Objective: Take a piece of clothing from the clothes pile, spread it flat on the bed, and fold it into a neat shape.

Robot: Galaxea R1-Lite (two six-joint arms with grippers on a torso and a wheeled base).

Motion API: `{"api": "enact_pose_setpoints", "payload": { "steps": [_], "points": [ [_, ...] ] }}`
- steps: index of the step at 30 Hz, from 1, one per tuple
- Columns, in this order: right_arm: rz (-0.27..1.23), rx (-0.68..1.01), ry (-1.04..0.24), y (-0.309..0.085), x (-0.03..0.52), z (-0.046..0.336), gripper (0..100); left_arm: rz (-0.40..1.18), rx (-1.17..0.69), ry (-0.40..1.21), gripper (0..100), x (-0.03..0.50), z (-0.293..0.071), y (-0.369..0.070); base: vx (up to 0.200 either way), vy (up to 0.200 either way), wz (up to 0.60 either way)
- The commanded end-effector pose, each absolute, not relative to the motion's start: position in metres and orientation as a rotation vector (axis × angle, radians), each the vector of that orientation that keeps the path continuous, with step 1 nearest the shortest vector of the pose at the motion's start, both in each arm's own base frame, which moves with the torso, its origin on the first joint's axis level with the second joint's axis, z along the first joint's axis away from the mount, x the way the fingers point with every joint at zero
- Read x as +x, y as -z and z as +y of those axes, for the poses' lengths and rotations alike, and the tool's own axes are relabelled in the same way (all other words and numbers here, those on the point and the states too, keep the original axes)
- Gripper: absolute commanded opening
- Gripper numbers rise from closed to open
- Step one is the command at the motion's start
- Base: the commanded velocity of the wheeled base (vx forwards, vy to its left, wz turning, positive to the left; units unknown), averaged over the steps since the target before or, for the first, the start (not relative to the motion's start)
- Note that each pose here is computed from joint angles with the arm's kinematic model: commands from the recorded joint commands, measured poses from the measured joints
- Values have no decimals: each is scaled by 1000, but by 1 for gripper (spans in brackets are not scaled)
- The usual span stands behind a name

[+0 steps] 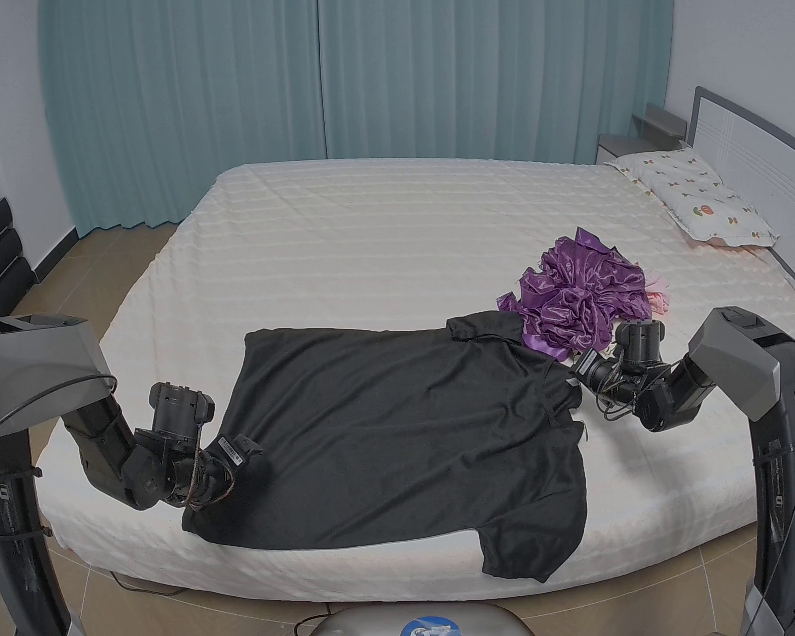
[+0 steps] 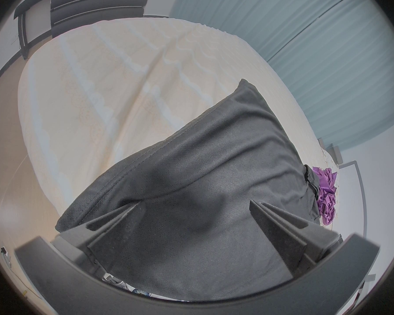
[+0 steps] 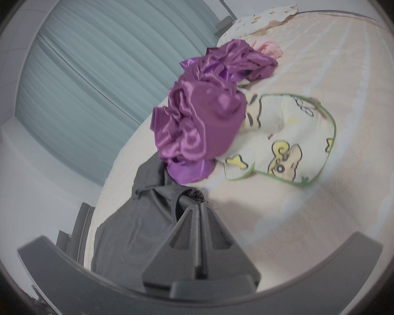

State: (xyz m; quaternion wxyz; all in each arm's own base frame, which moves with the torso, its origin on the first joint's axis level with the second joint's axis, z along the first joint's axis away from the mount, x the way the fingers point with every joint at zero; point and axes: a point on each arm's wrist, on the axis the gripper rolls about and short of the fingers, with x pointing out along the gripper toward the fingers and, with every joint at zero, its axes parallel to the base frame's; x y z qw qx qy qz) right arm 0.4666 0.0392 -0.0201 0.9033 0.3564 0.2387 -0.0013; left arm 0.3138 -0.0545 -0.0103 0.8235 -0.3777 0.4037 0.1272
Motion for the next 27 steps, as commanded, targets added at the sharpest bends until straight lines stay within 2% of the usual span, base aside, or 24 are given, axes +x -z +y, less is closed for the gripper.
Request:
{"api": "enact_pose_setpoints", "payload": {
  "steps": [1,2,10,12,22,27],
  "points": [
    [455,742,-1,5,468,35,0,851,-807,-277,100,315,-52,10,0,0,0],
    [439,742,-8,2,469,35,100,850,-809,-279,100,316,-51,10,0,0,0],
    [454,714,-15,4,463,40,100,826,-821,-298,100,319,-42,6,0,0,0],
    [442,685,-24,-10,454,38,100,818,-813,-307,100,319,-36,5,0,0,0],
    [487,620,-24,-21,410,35,100,820,-697,-325,100,316,-9,5,0,0,0],
    [488,623,-26,-17,387,33,100,906,-628,-280,100,300,2,18,0,0,0]
  ]
}}
